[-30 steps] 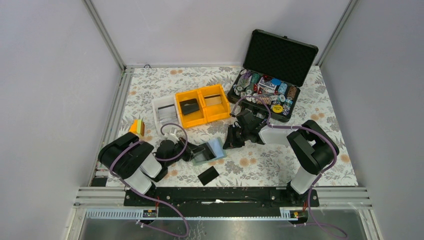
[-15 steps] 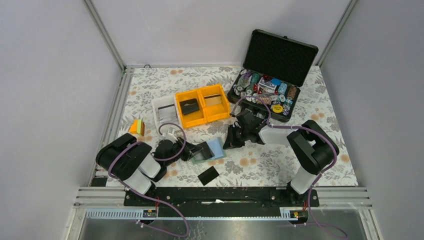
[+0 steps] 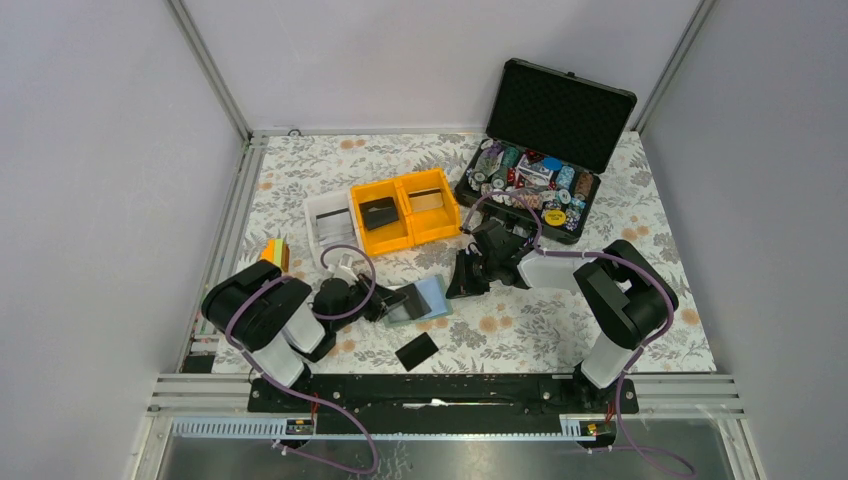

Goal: Put the credit cards into the card holder

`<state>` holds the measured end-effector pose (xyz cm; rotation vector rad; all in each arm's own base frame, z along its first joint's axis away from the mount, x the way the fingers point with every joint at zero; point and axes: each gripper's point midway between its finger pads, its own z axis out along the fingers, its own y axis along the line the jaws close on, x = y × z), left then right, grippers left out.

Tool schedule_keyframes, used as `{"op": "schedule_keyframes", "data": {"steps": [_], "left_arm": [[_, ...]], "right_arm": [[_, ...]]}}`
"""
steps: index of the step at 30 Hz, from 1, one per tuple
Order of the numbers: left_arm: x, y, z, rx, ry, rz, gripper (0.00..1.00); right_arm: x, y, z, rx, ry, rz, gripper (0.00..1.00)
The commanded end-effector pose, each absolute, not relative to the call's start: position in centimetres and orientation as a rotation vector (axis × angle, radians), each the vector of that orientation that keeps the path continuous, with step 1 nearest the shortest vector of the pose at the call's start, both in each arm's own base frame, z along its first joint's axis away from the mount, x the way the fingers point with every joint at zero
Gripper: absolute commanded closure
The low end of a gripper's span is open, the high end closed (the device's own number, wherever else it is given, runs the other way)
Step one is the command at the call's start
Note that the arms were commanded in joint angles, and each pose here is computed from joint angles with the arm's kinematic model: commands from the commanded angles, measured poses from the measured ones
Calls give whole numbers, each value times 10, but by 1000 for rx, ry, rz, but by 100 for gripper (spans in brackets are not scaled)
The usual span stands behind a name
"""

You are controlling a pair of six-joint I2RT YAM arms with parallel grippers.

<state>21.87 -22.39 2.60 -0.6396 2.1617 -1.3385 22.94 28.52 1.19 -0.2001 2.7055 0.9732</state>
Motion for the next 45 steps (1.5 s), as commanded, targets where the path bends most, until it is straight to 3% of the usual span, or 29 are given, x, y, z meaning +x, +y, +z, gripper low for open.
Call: {"op": "schedule_keyframes", "data": {"steps": [1,18,33,45], "left_arm": [[225,-231,30,-580,2136,-1337,100],[227,-248,28,-514,2177,-1323,100],[234,-225,24,-389,2343,-959,55],[227,-239,23,-342,2409,-960,57]], "right_arm": [[231,288,16,-207,2711,984,87],[231,288,18,-208,2706,987,87],[231,287,17,-207,2707,985,87],[231,288,17,-212,2707,987,87]]}}
